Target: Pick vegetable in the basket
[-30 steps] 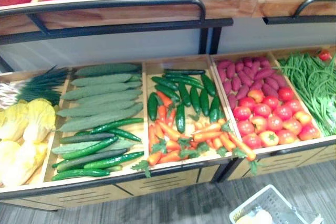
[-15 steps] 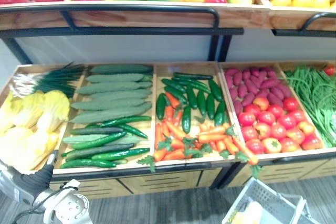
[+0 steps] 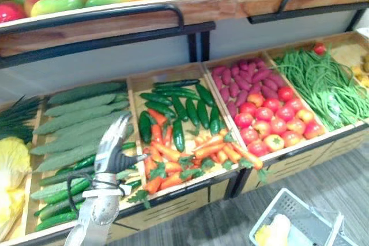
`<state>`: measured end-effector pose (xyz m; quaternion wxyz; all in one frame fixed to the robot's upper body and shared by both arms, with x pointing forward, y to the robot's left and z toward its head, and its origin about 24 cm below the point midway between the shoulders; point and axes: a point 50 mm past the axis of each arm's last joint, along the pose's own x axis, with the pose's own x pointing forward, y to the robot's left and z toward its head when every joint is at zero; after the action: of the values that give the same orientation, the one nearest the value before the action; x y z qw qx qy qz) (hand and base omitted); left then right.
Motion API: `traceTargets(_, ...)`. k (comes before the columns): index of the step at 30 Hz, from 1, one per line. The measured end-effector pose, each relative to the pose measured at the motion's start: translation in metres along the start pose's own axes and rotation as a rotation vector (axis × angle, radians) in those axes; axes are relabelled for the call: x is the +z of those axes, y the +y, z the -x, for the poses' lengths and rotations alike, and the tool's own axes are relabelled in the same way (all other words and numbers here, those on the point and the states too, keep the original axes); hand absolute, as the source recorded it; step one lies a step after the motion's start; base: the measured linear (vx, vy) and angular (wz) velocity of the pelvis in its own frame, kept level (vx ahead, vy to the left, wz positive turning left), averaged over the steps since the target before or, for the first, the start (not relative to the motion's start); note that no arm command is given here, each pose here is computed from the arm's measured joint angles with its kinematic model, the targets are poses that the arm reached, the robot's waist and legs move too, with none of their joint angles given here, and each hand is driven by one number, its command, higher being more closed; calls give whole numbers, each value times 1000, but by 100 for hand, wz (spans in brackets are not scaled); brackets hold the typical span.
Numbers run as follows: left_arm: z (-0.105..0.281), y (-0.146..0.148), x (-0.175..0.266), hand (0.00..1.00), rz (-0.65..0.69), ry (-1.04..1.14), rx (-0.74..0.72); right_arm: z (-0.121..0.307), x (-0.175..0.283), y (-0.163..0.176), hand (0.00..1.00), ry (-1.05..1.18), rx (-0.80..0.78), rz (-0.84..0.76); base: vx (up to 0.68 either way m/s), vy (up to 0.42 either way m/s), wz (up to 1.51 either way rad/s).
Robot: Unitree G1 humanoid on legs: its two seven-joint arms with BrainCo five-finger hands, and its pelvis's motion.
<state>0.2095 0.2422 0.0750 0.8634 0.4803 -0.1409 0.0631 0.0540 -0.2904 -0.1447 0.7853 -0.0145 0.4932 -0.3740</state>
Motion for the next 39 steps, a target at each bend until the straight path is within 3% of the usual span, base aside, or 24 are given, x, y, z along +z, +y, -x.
traceTargets(6, -12, -19, -1, 0, -52, -81, -261, -3, 13, -5, 100, -55, -4, 65, -45, -22, -37)
traceTargets(12, -12, -39, -5, 0, 118, -59, -489, -3, 18, -16, 100, -91, -11, 74, -36, -28, -22)
traceTargets(23, -24, -59, -24, 0, 222, 123, -487, -2, 19, -18, 100, -97, -13, 81, -8, -17, -6)
traceTargets(39, -34, -67, -33, 0, 193, 271, -344, -4, 36, -4, 100, -126, 12, 64, -19, -38, -6)
